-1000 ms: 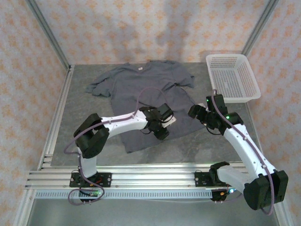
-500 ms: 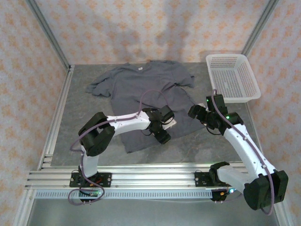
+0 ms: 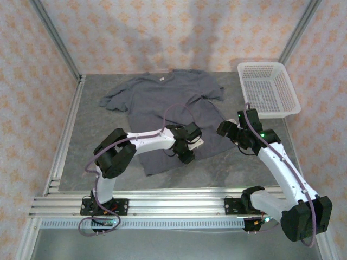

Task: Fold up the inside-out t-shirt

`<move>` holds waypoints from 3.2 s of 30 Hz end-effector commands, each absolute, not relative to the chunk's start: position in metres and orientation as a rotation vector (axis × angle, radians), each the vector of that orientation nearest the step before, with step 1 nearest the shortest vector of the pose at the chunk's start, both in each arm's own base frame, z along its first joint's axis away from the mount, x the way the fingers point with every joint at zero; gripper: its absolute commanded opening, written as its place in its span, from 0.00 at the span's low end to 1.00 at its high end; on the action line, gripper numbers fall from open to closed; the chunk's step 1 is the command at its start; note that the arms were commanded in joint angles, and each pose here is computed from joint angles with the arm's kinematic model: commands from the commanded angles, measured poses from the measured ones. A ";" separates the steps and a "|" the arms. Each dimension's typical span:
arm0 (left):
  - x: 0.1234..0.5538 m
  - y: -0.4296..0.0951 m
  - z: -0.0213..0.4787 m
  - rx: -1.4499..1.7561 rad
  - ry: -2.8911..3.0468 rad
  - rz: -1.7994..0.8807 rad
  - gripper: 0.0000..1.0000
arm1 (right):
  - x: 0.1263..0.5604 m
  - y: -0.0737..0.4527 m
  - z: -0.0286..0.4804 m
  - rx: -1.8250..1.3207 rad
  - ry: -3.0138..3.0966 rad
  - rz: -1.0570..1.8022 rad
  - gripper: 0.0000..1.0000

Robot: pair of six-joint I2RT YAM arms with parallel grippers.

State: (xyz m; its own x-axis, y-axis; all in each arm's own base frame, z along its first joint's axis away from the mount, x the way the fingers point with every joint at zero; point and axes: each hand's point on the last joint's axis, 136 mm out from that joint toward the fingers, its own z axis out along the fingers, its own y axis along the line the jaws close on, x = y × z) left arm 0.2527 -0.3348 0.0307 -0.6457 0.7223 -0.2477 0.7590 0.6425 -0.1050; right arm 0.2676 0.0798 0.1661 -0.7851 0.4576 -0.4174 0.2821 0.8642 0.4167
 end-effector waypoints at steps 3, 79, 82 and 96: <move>0.255 -0.334 0.054 1.191 2.612 -0.304 0.01 | 0.265 0.077 0.173 0.538 2.505 0.441 0.87; 0.252 -0.334 0.092 1.132 2.560 -0.480 0.25 | 0.266 0.171 0.077 0.986 2.425 0.943 0.00; 0.253 -0.334 0.097 1.106 2.540 -0.511 0.28 | 0.264 0.169 0.082 0.961 2.427 0.932 0.00; 0.250 -0.342 0.079 1.137 2.611 -0.552 0.35 | 0.240 0.152 0.077 0.510 2.618 0.621 0.45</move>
